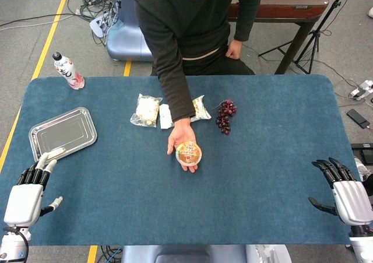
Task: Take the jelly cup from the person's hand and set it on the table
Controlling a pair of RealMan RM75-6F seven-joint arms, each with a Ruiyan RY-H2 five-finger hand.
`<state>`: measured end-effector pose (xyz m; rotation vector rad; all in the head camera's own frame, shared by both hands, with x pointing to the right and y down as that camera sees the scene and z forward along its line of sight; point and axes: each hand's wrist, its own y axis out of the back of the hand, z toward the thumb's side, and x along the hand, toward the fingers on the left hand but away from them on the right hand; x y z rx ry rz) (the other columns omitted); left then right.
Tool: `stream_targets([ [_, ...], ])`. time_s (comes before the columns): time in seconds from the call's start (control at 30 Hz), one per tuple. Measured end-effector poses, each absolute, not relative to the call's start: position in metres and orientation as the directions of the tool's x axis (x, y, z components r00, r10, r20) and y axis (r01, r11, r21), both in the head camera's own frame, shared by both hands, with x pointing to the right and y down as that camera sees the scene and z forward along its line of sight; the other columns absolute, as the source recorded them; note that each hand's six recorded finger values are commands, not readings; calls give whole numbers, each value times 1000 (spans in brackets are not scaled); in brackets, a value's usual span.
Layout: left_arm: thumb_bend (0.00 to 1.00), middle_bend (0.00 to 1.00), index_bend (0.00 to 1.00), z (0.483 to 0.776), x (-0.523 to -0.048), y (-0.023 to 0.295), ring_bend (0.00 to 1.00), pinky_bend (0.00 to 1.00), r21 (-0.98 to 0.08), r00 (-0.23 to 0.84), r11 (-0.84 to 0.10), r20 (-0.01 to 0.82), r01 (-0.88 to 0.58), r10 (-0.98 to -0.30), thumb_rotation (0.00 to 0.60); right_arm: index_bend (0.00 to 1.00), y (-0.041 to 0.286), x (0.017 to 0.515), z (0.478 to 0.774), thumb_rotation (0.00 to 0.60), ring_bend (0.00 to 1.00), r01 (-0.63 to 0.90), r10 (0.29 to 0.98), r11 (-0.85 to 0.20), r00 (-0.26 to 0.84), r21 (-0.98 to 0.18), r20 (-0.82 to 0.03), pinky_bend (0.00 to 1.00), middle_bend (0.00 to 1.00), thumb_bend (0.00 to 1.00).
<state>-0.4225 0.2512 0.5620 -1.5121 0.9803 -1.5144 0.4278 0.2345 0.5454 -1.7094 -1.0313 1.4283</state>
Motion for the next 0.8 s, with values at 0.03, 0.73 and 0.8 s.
stream_targets([
  [0.03,172,0,108,562,-422,251,76,133,-912,-2,-410,410,-1,-912,600,189,234,428,545,600,72,150,888,-460,87,-875,-452,176,173,111],
  [0.73,173,0,101,572,-396,213,72,125,-896,201,-434,410,-92,-890,600,189,223,426,525,600,72,130,915,-403,92,-906,-394,176,173,111],
  [0.8,173,0,83,575,-387,203,67,124,-884,251,-453,415,-118,-875,600,189,220,425,522,600,72,125,918,-395,93,-910,-386,176,173,111],
])
